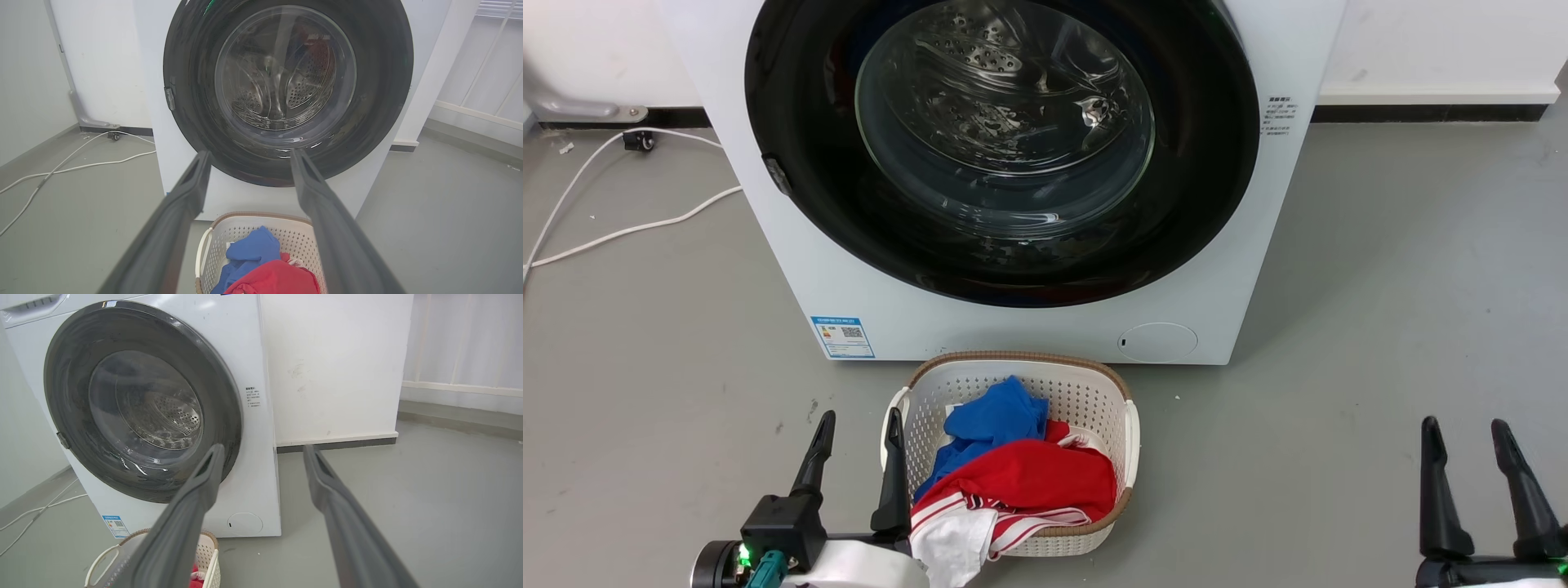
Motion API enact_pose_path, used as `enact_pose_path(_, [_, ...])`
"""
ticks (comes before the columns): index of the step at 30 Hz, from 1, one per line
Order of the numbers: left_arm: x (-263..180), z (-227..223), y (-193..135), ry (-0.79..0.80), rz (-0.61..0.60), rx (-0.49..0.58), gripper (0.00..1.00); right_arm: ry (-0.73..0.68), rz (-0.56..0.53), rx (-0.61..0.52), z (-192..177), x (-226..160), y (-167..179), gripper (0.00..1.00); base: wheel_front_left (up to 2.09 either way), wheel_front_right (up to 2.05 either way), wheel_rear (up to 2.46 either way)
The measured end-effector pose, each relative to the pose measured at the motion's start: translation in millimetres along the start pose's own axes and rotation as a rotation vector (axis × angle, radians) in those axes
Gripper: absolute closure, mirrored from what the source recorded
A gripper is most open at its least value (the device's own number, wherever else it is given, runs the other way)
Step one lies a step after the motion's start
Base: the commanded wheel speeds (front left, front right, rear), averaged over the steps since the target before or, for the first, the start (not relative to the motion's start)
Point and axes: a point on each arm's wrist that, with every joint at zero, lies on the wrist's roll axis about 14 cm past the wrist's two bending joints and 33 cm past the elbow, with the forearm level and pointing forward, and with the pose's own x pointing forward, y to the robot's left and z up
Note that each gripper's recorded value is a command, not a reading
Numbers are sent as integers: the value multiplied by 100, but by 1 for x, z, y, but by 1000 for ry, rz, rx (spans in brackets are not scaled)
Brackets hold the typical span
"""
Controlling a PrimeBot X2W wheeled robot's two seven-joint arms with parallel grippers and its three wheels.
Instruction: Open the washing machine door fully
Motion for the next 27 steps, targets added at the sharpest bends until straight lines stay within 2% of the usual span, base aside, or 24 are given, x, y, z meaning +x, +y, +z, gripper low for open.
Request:
enact_pose_path(5, [0,0,1,0,5,1,0,-40,-67,214,6,1,-12,0,0,0,0])
enact_pose_path(10, [0,0,1,0,6,3,0,-92,-154,489,10,0,-29,0,0,0,0])
enact_pose_path(16, [0,-1,1,3,4,3,0,-92,-193,811,-1,-2,-23,0,0,0,0])
enact_pose_path(21, [0,-2,1,6,4,3,0,-127,-245,1035,-1,-3,-30,0,0,0,0])
enact_pose_path(27, [-1,-2,1,7,5,3,0,-125,-266,1241,-6,-6,-23,0,0,0,0])
